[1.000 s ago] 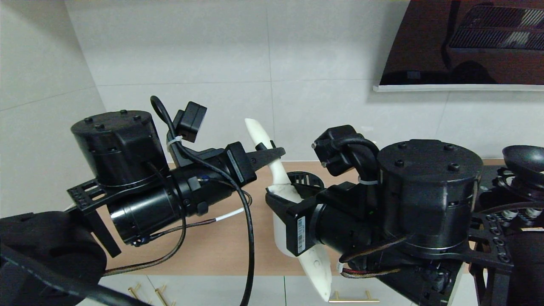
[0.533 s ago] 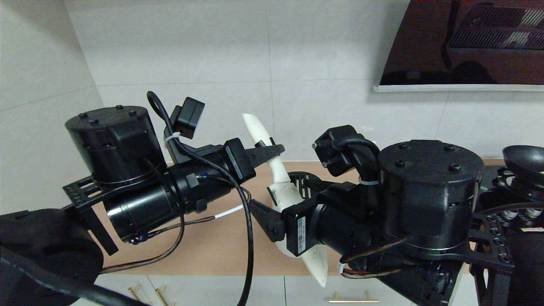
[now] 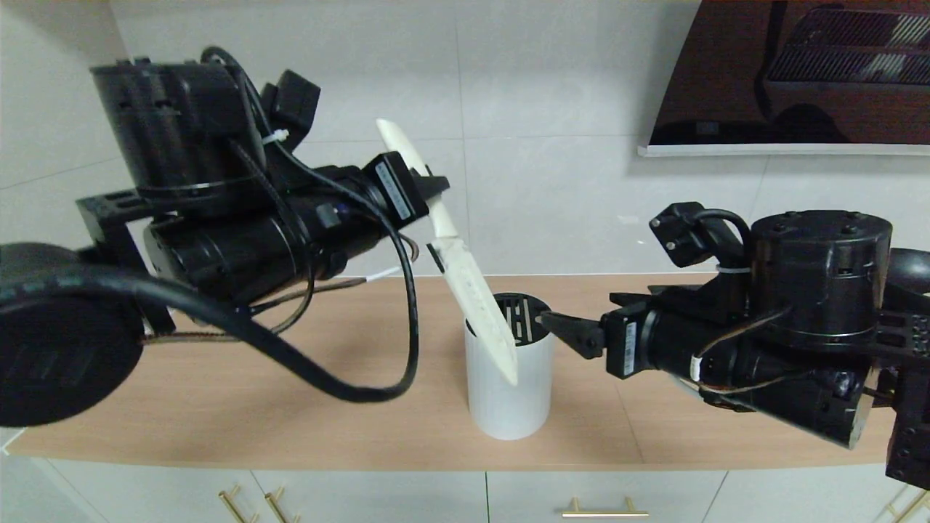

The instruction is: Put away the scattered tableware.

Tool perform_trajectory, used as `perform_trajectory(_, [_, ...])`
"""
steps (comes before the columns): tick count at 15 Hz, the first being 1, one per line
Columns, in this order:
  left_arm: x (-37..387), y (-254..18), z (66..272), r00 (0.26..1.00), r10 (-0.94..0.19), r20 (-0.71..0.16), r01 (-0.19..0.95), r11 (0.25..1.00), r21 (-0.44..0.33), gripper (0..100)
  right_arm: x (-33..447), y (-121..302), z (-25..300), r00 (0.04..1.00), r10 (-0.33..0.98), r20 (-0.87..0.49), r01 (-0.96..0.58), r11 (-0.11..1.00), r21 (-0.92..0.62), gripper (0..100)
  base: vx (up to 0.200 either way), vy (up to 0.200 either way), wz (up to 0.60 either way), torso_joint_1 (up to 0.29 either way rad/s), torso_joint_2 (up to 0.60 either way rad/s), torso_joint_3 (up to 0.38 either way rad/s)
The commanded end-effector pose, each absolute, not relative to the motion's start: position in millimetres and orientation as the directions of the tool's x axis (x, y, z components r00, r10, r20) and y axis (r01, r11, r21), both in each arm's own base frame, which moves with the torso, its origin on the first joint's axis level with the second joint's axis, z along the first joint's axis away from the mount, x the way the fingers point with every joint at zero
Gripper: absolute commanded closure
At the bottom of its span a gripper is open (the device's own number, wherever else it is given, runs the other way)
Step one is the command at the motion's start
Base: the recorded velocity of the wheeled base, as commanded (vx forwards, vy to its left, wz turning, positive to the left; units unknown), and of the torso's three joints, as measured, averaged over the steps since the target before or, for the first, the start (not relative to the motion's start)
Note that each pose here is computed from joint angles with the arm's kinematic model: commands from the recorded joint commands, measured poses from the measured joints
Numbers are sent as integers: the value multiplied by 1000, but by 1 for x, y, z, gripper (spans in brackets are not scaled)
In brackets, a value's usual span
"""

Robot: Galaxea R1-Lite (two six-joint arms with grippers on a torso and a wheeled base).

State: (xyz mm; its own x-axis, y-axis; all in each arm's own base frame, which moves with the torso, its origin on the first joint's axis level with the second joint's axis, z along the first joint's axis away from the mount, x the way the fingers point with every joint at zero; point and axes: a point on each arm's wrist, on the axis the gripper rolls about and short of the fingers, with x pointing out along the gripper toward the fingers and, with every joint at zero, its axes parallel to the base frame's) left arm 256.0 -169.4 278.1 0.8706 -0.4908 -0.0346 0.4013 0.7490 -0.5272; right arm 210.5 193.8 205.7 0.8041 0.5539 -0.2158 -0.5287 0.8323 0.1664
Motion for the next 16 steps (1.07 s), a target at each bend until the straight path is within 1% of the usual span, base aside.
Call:
perform_trajectory(1, [268,-176,293,918,-397,-12,354,831,-430,100,211,167,194,824,503,-260,-473,864,172,0,0,0,0,0,0,0])
perform_trajectory(2, [270,-176,288,941,-338,-28,302,872,-386,100,212,166,193,828,494,-264,-465,869,169,0,0,0,0,0,0,0])
perform_trajectory(3, [276,-183,280,953,-302,-41,272,904,-329,100,216,161,193,836,480,-265,-450,877,171,0,0,0,0,0,0,0])
perform_trajectory(4, [282,-187,283,956,-293,-12,276,912,-304,100,218,162,190,836,475,-273,-445,880,166,0,0,0,0,0,0,0])
perform_trajectory(5, [286,-190,284,957,-289,16,280,913,-297,100,219,162,188,836,471,-281,-442,882,165,0,0,0,0,0,0,0])
perform_trajectory(6, [296,-203,277,967,-250,46,253,928,-273,100,220,162,186,838,465,-286,-436,885,160,0,0,0,0,0,0,0])
perform_trajectory(7, [302,-209,267,976,-213,42,216,941,-259,100,219,162,187,839,465,-283,-436,885,162,0,0,0,0,0,0,0])
perform_trajectory(8, [312,-225,248,989,-138,44,145,959,-245,100,218,161,188,843,459,-279,-430,888,161,0,0,0,0,0,0,0])
perform_trajectory(9, [319,-235,236,992,-107,69,120,969,-217,100,217,159,189,850,448,-277,-420,894,157,0,0,0,0,0,0,0])
perform_trajectory(10, [322,-241,230,990,-105,98,122,975,-188,100,216,158,189,851,446,-277,-418,895,156,0,0,0,0,0,0,0])
perform_trajectory(11, [325,-245,226,988,-87,128,109,978,-176,100,216,159,188,850,445,-281,-418,895,155,0,0,0,0,0,0,0])
perform_trajectory(12, [326,-246,228,986,-53,159,82,981,-178,100,216,159,186,849,445,-285,-418,896,153,0,0,0,0,0,0,0])
perform_trajectory(14, [326,-246,227,981,-43,189,79,979,-189,100,217,159,185,848,444,-290,-417,896,152,0,0,0,0,0,0,0])
perform_trajectory(16, [328,-248,224,980,-42,193,79,979,-190,100,217,159,184,848,442,-293,-415,897,151,0,0,0,0,0,0,0])
